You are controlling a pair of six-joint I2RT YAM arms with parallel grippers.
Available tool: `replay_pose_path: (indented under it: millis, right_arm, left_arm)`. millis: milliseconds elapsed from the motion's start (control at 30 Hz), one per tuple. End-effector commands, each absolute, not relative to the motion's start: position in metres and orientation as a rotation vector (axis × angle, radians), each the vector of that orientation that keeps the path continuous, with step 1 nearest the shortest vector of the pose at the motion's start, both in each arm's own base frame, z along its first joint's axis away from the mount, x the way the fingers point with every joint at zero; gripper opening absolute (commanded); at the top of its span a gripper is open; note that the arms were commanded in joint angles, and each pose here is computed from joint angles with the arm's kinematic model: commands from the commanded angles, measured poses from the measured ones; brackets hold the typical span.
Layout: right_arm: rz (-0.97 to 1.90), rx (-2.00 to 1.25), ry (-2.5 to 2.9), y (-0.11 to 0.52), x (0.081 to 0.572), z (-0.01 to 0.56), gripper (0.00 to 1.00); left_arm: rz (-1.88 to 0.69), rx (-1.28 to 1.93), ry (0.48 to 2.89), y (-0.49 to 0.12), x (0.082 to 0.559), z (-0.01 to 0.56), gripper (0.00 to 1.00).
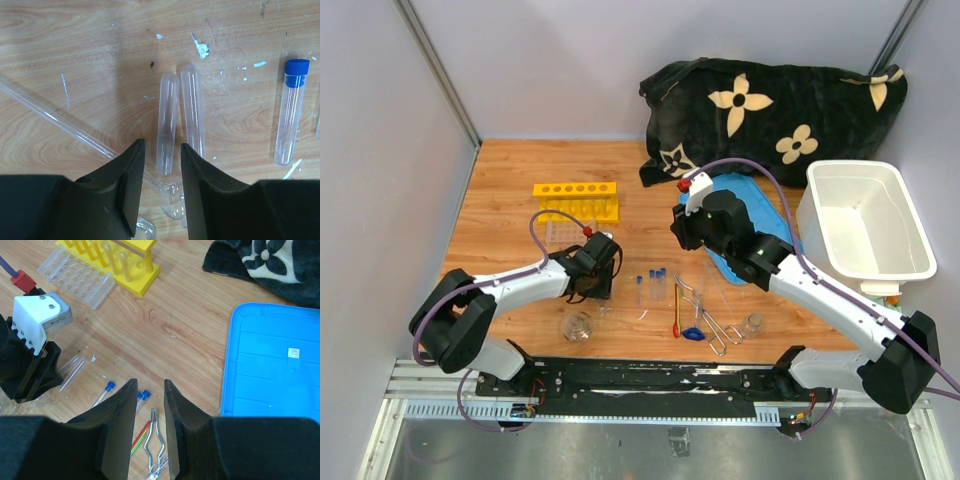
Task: Organize the chemistry lab equipment
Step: Pick up the test tube at the center of the board.
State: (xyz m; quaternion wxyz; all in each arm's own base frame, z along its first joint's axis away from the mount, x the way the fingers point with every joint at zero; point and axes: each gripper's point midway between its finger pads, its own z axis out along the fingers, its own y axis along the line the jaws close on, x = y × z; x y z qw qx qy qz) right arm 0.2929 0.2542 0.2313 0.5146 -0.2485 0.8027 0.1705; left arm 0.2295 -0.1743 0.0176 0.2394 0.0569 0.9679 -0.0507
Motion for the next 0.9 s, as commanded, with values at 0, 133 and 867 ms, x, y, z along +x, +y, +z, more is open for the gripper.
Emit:
replay_pose_path:
  millis: [0, 133, 867]
  right_arm:
    - [0.439, -0.595, 1.929, 0.263, 0.29, 0.229, 0.29]
    - [0.447, -0.591, 1.926, 0.264, 0.291, 0.23, 0.29]
    - [0.49, -0.594, 1.942, 0.272, 0.289, 0.233, 0.29]
  left_arm:
    - [-0.158, 0.148, 2.661, -0.175, 0.219, 0.018, 0.4]
    - [-0.141, 0.148, 2.66, -0.172, 0.217, 0.017, 0.39]
    - [-0.14, 0.126, 2.497, -0.167, 0.236, 0.065, 0.0]
